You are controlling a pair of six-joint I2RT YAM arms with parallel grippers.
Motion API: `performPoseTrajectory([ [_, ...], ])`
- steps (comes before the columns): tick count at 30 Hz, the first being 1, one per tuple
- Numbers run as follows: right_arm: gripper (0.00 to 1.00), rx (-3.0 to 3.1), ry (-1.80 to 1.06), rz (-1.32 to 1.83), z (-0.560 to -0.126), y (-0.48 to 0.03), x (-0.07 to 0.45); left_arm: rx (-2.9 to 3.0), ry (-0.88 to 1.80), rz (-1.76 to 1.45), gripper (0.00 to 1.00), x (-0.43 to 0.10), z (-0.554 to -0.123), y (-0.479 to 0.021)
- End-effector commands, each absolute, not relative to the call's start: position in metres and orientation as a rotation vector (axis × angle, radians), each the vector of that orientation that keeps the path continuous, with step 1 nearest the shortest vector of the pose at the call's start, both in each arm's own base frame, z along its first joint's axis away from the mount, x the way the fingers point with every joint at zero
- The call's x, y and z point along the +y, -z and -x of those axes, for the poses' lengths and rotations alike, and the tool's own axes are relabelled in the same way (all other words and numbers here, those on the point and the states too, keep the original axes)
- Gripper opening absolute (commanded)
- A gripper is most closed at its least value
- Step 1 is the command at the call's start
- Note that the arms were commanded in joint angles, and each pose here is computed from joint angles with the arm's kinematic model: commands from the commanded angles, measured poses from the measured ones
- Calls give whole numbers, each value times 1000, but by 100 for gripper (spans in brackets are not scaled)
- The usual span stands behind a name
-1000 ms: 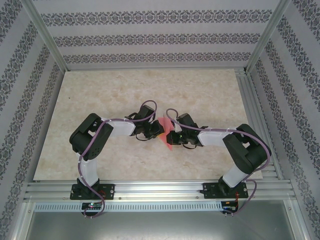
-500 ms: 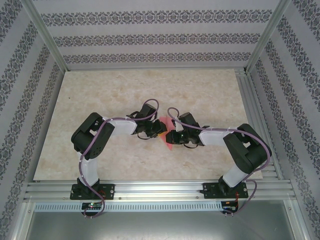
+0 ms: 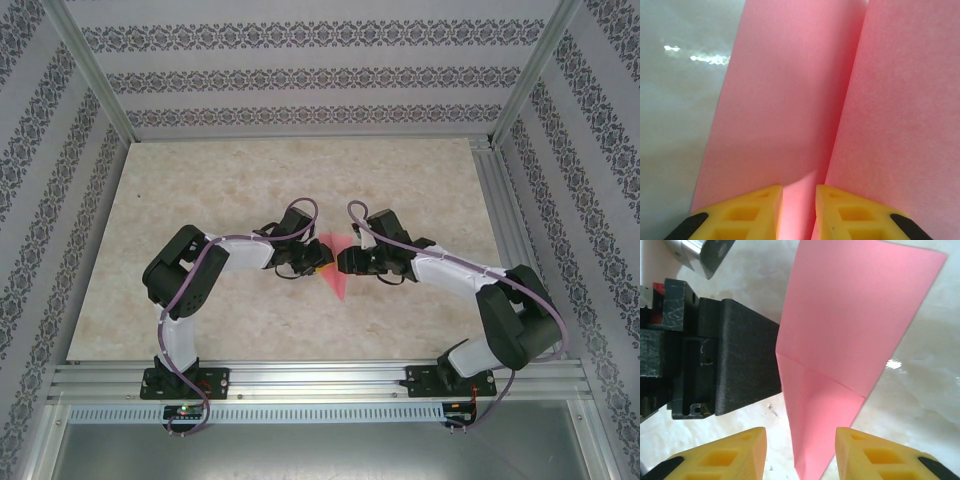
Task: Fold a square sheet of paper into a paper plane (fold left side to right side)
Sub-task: Fourth fold the wing at the center of the table.
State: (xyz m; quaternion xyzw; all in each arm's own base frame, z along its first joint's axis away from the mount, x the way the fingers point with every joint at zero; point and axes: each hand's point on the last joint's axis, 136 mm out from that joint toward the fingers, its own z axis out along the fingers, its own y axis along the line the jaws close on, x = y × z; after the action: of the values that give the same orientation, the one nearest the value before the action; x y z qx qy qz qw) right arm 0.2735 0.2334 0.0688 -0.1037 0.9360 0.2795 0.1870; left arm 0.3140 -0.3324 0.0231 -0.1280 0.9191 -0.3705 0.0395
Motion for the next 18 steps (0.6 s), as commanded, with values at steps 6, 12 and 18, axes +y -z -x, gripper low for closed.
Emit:
performPoseTrajectory([
  [6,43,2639,-643,279,-275,-62,234,2932,981,405,27,-321,-297,10],
  [12,40,2548,-873,260,-291,-83,249,2931,981,405,27,-321,-297,10],
  [18,37,2539,-934,239,-302,-82,250,2928,983,402,27,-321,-298,9],
])
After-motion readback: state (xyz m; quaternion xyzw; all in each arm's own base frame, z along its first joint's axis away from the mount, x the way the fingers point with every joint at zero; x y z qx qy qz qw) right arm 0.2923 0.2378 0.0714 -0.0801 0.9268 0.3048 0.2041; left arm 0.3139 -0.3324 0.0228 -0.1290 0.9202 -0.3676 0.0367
